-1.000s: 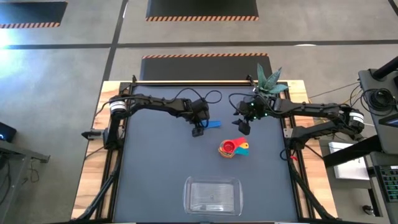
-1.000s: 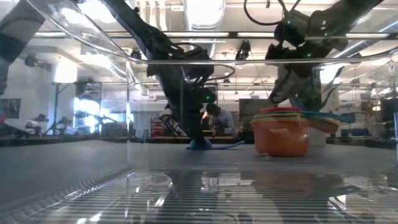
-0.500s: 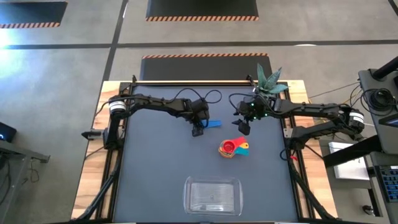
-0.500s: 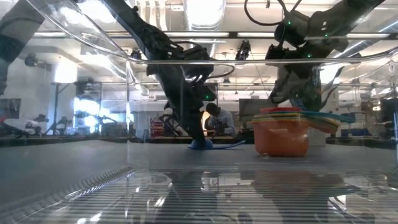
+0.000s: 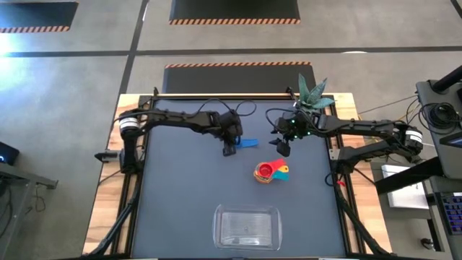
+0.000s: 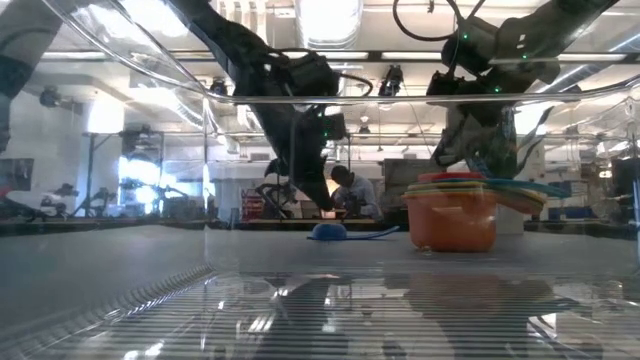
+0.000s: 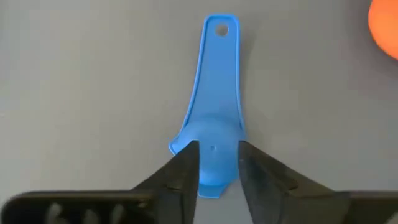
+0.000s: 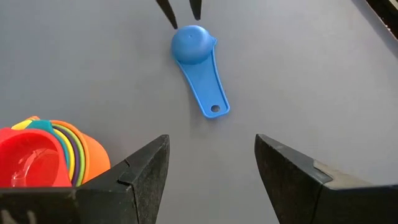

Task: Nest measuring cups in basket
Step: Stack the red measuring cup into the light blue measuring cup

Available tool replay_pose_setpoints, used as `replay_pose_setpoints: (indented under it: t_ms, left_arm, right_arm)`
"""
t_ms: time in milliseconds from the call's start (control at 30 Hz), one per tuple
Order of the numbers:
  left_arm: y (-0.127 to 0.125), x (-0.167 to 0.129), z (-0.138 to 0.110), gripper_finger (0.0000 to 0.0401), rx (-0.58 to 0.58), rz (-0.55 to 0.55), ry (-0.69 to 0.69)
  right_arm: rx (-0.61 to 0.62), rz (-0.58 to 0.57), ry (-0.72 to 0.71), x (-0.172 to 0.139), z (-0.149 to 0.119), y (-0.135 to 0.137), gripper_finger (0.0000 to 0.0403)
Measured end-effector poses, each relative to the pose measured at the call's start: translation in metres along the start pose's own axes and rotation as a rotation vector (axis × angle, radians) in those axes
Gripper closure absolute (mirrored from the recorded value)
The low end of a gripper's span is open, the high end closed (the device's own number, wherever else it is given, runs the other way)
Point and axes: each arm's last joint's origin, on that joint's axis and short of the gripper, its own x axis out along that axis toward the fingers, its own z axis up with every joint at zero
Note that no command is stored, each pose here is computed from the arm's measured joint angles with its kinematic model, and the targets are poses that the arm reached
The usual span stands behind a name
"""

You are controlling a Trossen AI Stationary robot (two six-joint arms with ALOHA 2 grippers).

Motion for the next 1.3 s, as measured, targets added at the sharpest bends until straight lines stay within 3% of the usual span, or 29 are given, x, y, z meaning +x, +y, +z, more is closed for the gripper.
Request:
replay_pose_setpoints:
  t_ms: [133, 267, 667, 900, 1300]
  left_arm:
    - [0.0, -0.001, 0.0, 0.0341, -0.007, -0.009, 0.002]
    - [-0.002, -0.001, 0.001, 0.0339, -0.004, -0.037, -0.011]
    - [-0.001, -0.001, 0.001, 0.0271, 0.003, -0.036, -0.008]
    - [0.006, -0.004, -0.006, 0.0263, -0.01, -0.034, 0.054]
    - [0.021, -0.002, -0.023, 0.0288, -0.07, -0.122, 0.111]
  right_arm:
    - [0.0, 0.0, 0.0, 0.0, 0.0, 0.0, 0.0179]
    - [-0.036, 0.003, 0.0, 0.0, 0.0, 0.001, 0.0179]
    - [-0.547, -0.025, 0.014, 0.02, -0.001, 0.007, 0.0179]
    - [-0.687, -0.063, 0.107, 0.049, -0.008, 0.0, 0.0179]
    - [-0.82, -0.062, 0.177, 0.089, -0.018, -0.008, 0.0179]
